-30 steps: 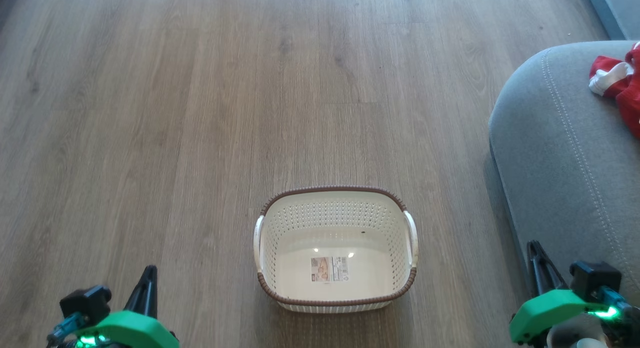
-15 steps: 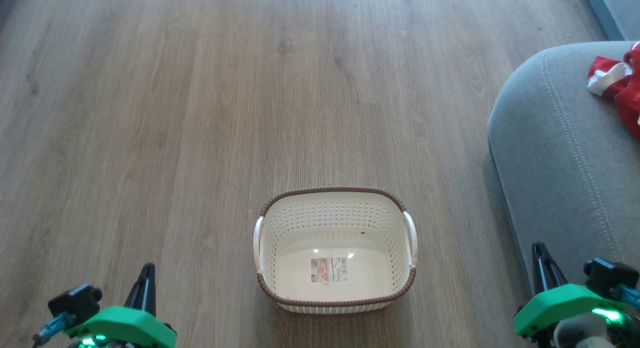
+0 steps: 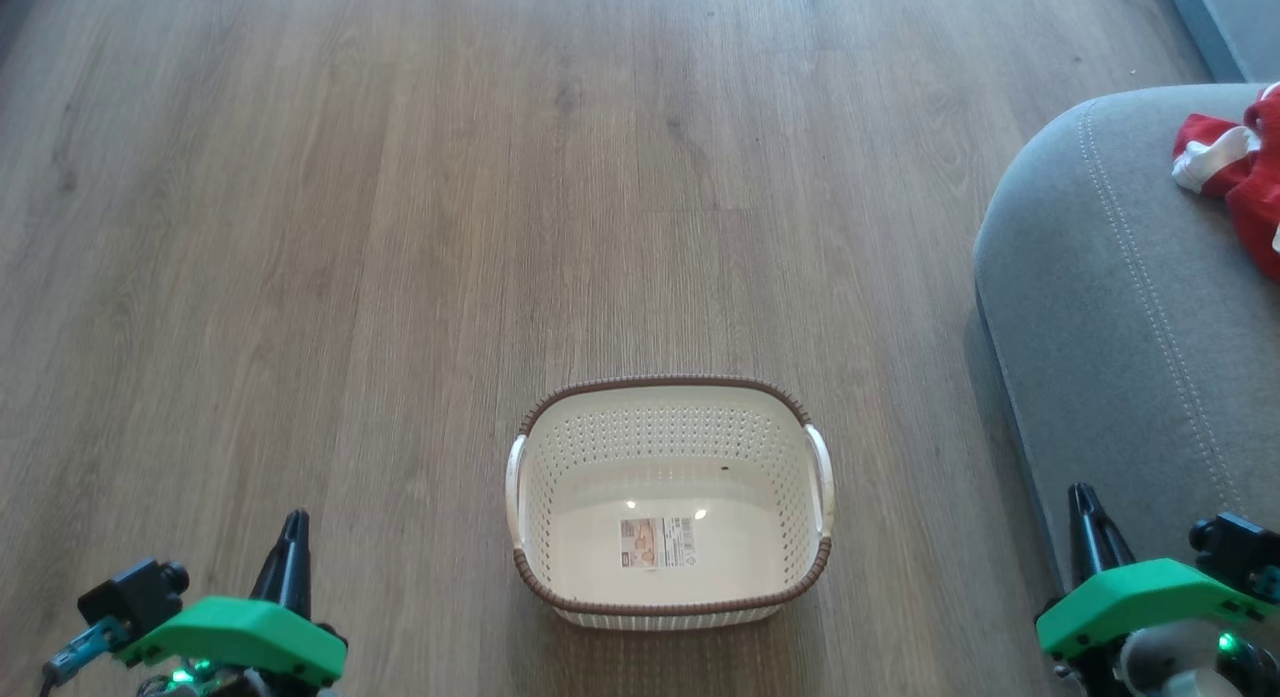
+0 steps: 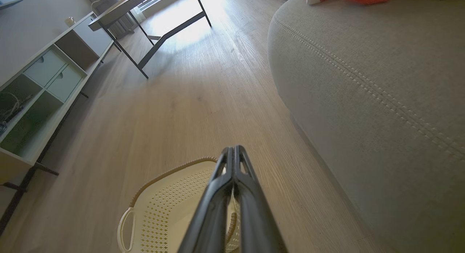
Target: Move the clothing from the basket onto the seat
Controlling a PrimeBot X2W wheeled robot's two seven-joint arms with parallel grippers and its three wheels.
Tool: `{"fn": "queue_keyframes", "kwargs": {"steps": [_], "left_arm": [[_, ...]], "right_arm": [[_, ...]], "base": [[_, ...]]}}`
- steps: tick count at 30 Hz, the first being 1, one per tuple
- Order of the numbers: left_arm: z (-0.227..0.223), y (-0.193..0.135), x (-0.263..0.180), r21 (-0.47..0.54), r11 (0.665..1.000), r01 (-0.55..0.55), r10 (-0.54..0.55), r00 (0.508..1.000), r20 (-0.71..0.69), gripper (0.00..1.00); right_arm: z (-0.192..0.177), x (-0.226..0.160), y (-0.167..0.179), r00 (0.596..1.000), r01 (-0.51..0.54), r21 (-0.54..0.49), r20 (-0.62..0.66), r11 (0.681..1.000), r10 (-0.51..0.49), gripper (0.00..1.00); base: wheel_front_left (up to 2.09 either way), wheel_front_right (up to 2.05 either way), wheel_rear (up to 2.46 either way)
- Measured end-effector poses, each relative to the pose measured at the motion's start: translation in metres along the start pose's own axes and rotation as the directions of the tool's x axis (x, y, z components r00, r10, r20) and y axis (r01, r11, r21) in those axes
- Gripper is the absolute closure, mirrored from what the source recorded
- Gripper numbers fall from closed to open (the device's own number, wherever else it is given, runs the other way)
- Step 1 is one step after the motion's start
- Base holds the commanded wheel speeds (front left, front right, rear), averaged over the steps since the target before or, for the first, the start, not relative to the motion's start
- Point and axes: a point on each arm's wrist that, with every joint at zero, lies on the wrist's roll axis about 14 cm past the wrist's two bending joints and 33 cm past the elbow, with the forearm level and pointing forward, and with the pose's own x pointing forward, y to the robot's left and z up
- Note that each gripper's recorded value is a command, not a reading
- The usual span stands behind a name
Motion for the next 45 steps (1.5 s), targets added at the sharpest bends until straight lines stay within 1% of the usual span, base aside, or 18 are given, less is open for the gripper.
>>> {"fn": "queue_keyframes", "kwargs": {"steps": [10, 21, 27, 33, 34, 45], "left_arm": [[0.003, 0.001, 0.001, -0.109, 0.994, -0.010, 0.010, 1.000, 0.004, 1.00], [0.007, -0.006, 0.004, -0.228, 0.974, -0.001, 0.004, 1.000, 0.011, 1.00], [0.013, -0.008, 0.007, -0.291, 0.957, 0.008, -0.001, 1.000, 0.022, 1.00], [0.013, -0.010, 0.007, -0.351, 0.936, 0.011, -0.005, 1.000, 0.019, 1.00], [0.013, -0.010, 0.007, -0.351, 0.936, 0.011, -0.005, 1.000, 0.019, 1.00], [0.018, -0.015, 0.010, -0.464, 0.886, 0.024, -0.012, 1.000, 0.028, 1.00]], "right_arm": [[0.000, 0.000, -0.002, 1.000, 0.023, 0.130, -0.006, 0.991, -0.023, 1.00], [0.007, 0.005, -0.001, 1.000, 0.026, 0.261, 0.009, 0.965, -0.029, 1.00], [0.007, 0.004, -0.002, 0.999, 0.033, 0.330, 0.004, 0.943, -0.036, 1.00], [0.008, 0.005, -0.003, 0.999, 0.036, 0.401, 0.006, 0.915, -0.042, 1.00], [0.008, 0.005, -0.003, 0.999, 0.036, 0.401, 0.006, 0.915, -0.042, 1.00], [0.013, 0.008, -0.001, 0.999, 0.025, 0.523, 0.016, 0.852, -0.039, 1.00]], "base": [[0.00, 0.00, 0.00], [0.00, 0.00, 0.00], [0.00, 0.00, 0.00], [0.00, 0.00, 0.00], [0.00, 0.00, 0.00], [0.00, 0.00, 0.00]]}}
